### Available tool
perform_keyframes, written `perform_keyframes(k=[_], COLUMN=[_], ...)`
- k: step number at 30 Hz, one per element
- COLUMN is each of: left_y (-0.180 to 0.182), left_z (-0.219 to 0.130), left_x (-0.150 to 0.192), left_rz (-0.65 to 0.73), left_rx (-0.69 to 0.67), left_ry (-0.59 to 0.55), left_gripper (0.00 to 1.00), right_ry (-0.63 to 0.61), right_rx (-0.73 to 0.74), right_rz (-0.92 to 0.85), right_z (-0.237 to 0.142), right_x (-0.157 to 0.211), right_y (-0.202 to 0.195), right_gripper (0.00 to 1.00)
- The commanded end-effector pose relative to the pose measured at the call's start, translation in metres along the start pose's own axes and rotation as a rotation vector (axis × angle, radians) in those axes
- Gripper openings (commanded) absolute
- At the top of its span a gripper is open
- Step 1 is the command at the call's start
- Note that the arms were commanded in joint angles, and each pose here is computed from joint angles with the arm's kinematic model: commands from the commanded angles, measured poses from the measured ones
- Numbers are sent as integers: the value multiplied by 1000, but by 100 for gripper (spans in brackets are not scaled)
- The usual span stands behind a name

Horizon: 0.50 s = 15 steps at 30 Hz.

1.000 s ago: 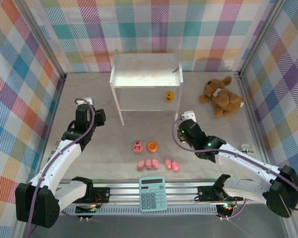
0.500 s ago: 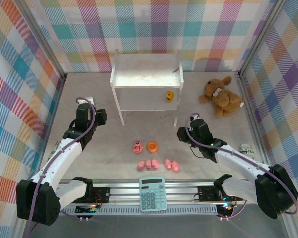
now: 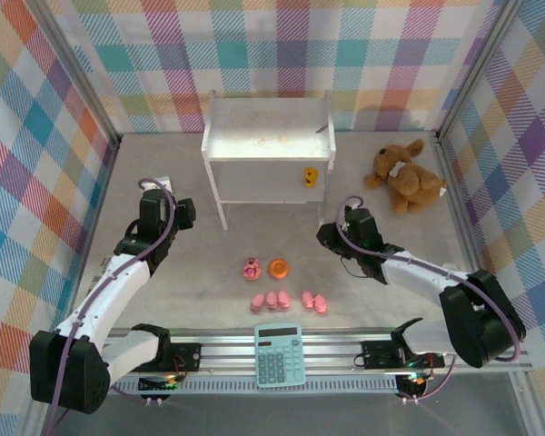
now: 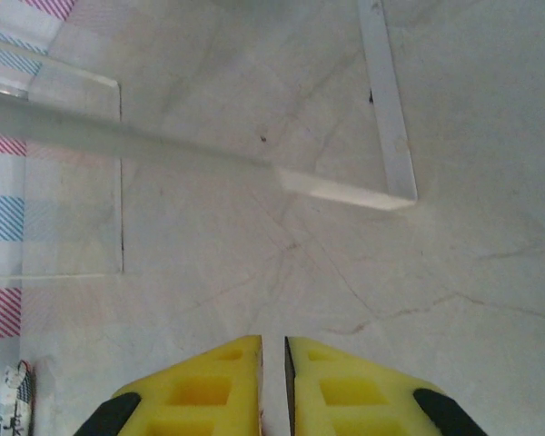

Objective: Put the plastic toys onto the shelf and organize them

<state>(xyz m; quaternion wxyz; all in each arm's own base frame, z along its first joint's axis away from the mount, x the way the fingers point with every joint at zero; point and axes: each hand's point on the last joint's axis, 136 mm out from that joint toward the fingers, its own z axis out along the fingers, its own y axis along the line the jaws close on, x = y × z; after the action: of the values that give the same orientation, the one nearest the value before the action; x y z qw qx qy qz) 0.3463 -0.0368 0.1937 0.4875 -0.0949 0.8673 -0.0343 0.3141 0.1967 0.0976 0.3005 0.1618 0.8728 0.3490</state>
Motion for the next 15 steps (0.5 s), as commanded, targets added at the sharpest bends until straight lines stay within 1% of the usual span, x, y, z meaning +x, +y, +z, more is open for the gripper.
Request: perform_keyframes(k=[1,15], left_y=[-2,-1], left_z=[-2,2], left_x=[-3,-3], left_rz=[15,28], left_rx=[5,-10], left_ry=[-18,-10], left_gripper=[53,53], right_ry=[-47,-76], right_rx=[-71,-57], right_rz=[12,14], right_z=[4,16], right_x=[-22,-50], right_y=[21,21], right_gripper=[16,16])
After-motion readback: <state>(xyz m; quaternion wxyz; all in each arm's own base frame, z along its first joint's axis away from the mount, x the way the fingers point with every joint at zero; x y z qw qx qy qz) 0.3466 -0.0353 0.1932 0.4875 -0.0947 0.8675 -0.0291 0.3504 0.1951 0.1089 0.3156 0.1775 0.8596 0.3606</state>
